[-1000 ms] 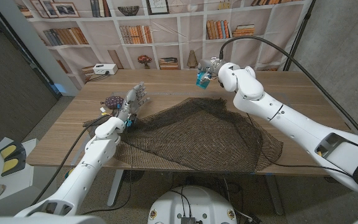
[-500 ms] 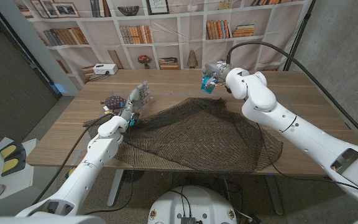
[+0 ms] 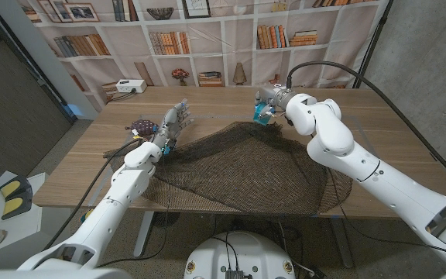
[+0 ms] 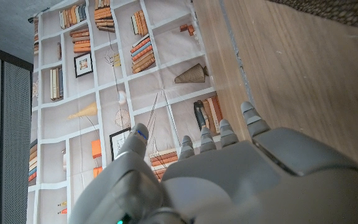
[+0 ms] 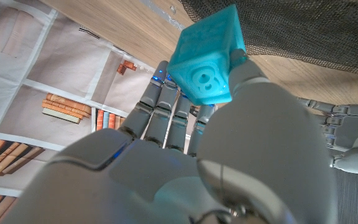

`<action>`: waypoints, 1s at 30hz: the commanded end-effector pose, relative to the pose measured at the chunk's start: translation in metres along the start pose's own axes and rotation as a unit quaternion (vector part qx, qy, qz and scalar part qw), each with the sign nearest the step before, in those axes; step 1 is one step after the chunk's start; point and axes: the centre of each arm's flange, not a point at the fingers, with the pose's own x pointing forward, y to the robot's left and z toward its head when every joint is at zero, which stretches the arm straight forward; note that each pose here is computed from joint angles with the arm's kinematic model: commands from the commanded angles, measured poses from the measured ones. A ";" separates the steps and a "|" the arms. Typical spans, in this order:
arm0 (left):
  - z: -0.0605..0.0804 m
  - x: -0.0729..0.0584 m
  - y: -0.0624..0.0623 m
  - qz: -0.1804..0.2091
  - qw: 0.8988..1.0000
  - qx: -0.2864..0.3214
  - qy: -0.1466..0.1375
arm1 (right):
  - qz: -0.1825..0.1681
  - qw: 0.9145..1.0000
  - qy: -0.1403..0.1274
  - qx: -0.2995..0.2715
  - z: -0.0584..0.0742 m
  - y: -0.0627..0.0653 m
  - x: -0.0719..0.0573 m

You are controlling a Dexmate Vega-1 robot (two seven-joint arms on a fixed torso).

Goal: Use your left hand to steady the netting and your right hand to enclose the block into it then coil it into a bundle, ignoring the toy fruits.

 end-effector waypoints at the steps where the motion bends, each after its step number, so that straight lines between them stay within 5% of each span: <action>1: 0.003 0.002 -0.001 -0.007 1.000 0.003 0.000 | 0.010 1.000 -0.019 -0.001 0.014 0.010 -0.019; 11: 0.006 0.000 -0.001 -0.011 1.000 0.006 0.000 | 0.023 0.999 -0.042 -0.003 0.028 0.011 -0.032; 30: 0.006 0.001 -0.005 -0.026 1.000 0.009 0.004 | 0.040 0.998 -0.053 -0.016 0.051 0.033 -0.047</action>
